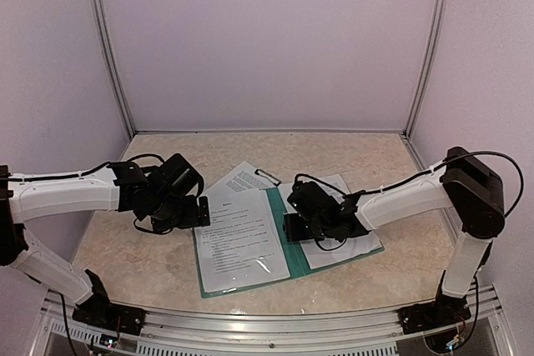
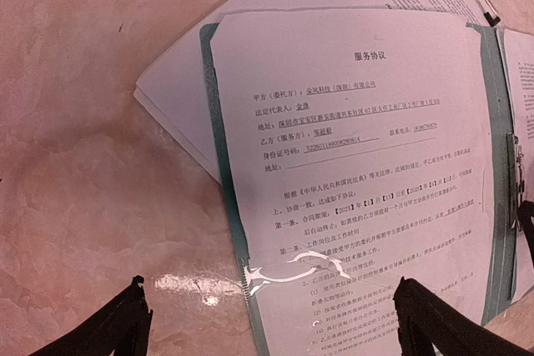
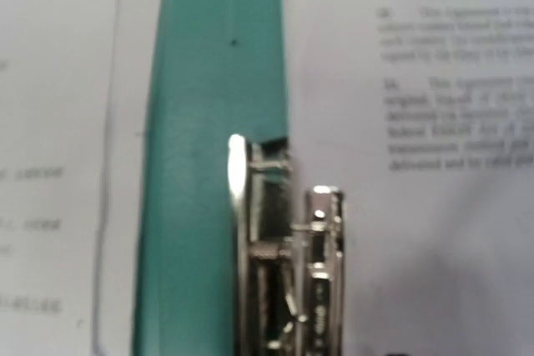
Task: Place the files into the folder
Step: Move the folder with files to the center of the board, then pick up the folder with files at the center of the board.
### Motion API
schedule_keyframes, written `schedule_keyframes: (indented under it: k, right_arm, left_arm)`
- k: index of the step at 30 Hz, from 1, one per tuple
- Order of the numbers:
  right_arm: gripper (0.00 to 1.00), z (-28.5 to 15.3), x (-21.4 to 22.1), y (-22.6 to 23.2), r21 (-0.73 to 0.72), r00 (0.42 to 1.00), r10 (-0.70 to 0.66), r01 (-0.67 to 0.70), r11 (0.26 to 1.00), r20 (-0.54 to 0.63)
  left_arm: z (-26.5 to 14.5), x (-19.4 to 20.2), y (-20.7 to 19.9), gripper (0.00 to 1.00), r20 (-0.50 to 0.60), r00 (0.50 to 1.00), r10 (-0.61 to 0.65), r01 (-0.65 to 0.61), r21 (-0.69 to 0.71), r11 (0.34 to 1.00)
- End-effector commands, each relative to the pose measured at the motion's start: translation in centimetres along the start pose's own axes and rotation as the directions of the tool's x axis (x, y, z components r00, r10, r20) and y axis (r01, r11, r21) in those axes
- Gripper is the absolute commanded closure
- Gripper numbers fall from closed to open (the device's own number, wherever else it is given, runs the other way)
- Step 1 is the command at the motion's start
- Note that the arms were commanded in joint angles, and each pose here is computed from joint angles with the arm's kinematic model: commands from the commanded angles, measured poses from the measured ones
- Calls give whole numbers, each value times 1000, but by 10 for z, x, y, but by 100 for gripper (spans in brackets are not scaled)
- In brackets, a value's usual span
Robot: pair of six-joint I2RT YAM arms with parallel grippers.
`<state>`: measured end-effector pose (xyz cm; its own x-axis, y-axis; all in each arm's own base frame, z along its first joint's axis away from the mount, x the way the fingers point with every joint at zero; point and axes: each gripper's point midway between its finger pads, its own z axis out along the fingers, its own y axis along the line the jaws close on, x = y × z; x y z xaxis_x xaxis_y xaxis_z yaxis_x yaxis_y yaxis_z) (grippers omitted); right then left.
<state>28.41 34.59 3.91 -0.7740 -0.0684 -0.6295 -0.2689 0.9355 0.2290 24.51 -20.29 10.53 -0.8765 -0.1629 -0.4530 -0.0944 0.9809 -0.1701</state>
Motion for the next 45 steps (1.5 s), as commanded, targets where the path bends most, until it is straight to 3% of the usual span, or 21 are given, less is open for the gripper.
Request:
schedule_keyframes:
  k: [1, 4, 16, 29, 34, 45]
  right_arm:
    - [22, -35, -30, -4, -7, 997, -22, 23, 1000, 71]
    - [18, -50, -34, -20, 20, 997, -13, 11, 1000, 82]
    - [20, -69, -38, -121, 65, 980, 178, -184, 981, 90]
    - [23, -97, 14, -200, 138, 925, 377, -380, 915, 47]
    - [24, -90, 18, -219, 138, 921, 389, -386, 912, 6]
    - [26, -43, 5, -215, 54, 945, 294, -290, 956, -145]
  left_arm:
    - [15, 4, -3, 1, -63, 994, -85, 91, 96, 991]
    - [22, 2, -3, 1, -91, 990, -108, 119, 118, 986]
    - [51, 1, -2, 8, -199, 967, -160, 195, 170, 966]
    - [70, 21, 0, 14, -255, 954, -160, 204, 159, 966]
    - [77, 27, 2, 13, -259, 951, -168, 209, 139, 968]
    - [89, 41, 7, 13, -276, 942, -191, 229, 114, 967]
